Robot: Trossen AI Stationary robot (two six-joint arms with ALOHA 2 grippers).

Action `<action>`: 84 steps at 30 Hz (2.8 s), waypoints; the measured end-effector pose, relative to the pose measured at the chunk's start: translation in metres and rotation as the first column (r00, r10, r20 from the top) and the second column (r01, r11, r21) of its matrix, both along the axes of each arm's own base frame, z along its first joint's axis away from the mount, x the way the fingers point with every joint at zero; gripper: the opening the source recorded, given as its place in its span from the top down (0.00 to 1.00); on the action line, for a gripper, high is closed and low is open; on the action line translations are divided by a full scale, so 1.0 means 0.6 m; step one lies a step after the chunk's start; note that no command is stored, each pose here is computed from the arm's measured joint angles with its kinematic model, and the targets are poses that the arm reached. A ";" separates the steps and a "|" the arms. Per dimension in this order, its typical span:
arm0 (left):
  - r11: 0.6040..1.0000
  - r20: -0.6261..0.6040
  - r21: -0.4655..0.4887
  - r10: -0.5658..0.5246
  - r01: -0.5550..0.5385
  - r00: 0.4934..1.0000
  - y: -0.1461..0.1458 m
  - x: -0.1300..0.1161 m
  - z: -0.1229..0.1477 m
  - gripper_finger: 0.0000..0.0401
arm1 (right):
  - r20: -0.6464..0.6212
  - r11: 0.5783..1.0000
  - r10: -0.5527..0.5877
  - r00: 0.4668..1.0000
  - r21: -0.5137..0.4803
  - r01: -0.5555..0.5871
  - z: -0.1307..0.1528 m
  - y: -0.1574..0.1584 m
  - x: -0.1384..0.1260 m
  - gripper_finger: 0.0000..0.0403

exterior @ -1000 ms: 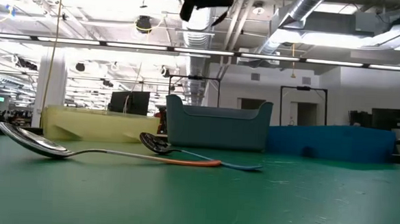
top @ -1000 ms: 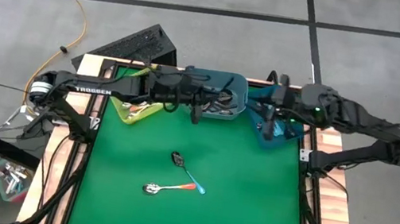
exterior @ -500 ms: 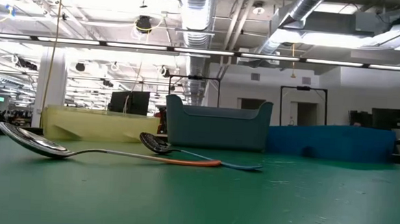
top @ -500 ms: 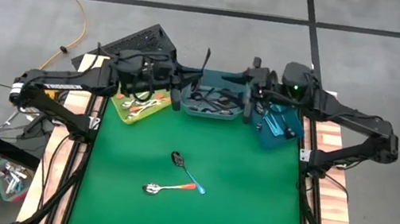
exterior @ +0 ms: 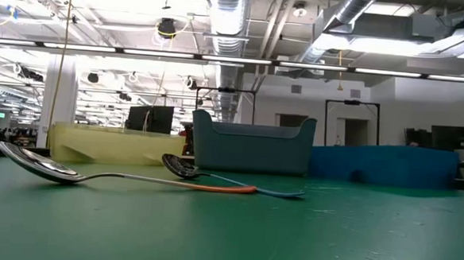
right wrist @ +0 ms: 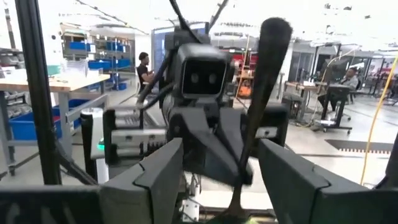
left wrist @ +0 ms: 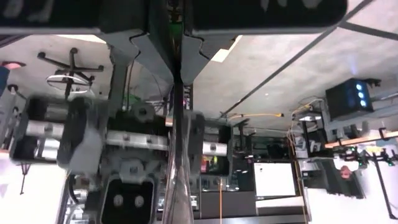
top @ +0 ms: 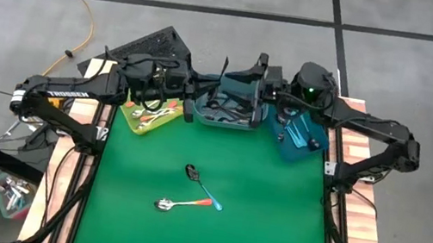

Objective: Sort silverware by color (type)
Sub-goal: Put the black spoon into the light blue bin

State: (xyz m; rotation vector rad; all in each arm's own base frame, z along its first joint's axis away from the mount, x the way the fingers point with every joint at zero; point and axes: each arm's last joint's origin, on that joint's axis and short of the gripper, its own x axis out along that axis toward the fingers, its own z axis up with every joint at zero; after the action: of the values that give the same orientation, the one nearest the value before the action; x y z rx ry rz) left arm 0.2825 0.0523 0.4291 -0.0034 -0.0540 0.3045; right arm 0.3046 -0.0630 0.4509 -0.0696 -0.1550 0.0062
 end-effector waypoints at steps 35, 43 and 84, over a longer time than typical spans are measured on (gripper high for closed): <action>0.994 0.040 0.094 -0.059 0.055 0.997 0.070 0.000 0.000 1.00 | -0.062 0.994 -0.105 0.993 -0.045 0.102 0.007 -0.090 -0.035 0.43; 0.992 0.060 0.124 -0.036 0.028 0.998 0.114 -0.018 0.005 1.00 | -0.062 0.989 -0.137 0.989 -0.059 0.133 0.007 -0.131 -0.056 0.43; 0.999 0.212 0.027 -0.044 0.039 0.976 0.164 -0.062 -0.185 1.00 | -0.044 0.997 0.031 0.999 0.068 -0.028 -0.087 -0.193 0.056 0.43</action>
State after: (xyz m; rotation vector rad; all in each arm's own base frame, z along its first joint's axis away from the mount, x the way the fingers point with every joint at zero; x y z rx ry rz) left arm 0.2453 0.1510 0.3179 -0.0148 -0.2699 0.2609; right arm 0.3382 -0.1787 0.3987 0.0004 -0.1110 0.0324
